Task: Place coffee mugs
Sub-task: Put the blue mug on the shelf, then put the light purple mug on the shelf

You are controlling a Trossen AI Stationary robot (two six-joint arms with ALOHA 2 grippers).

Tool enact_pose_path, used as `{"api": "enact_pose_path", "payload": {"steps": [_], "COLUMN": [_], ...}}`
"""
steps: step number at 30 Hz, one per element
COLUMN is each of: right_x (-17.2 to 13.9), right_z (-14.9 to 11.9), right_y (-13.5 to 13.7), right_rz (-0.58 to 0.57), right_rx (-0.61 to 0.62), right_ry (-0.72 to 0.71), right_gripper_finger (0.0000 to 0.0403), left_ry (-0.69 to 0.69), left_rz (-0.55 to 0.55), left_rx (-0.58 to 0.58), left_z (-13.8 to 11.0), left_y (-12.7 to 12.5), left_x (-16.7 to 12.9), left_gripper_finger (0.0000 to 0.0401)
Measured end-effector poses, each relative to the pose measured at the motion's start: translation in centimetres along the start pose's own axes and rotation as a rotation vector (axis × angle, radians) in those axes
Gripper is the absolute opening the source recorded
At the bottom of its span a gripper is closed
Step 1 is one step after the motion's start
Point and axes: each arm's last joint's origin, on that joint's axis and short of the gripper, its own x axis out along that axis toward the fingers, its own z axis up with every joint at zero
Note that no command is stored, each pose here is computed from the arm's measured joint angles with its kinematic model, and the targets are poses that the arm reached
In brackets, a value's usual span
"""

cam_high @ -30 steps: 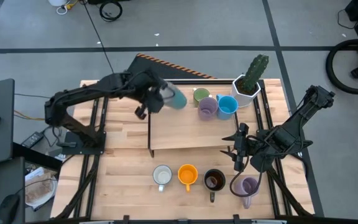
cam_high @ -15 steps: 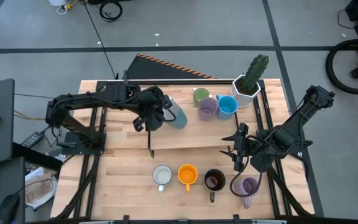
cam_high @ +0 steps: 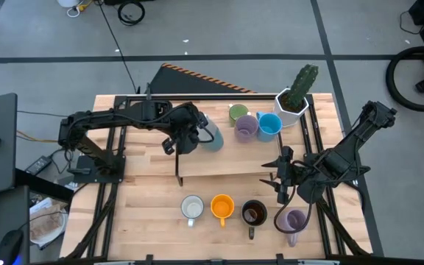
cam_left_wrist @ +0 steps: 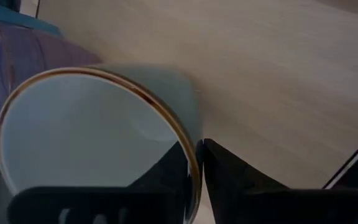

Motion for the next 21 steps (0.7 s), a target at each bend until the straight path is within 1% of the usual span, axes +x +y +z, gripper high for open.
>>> {"api": "enact_pose_path", "payload": {"steps": [6,15,18,21], "right_x": [0.0,0.0,0.0,0.0], "right_z": [0.0,0.0,0.0,0.0], "right_y": [0.0,0.0,0.01,0.01], "right_rz": [0.0,0.001,0.002,0.002], "right_rx": [-0.003,-0.003,0.0,0.0], "right_ry": [0.0,0.0,0.001,0.001], "right_gripper_finger": [0.0238,0.0238,0.0238,0.0238], "left_ry": [0.006,-0.02,-0.012,0.041], "left_rz": [0.024,0.081,0.091,0.121], "left_rx": [0.001,-0.026,-0.025,-0.02], "left_z": [0.07,0.48,0.46,0.33], "left_y": [0.18,0.68,0.75,0.89], "left_x": [0.0,-0.04,-0.03,-0.05], "left_gripper_finger": [0.0087,0.0167,0.0179,0.0178]}}
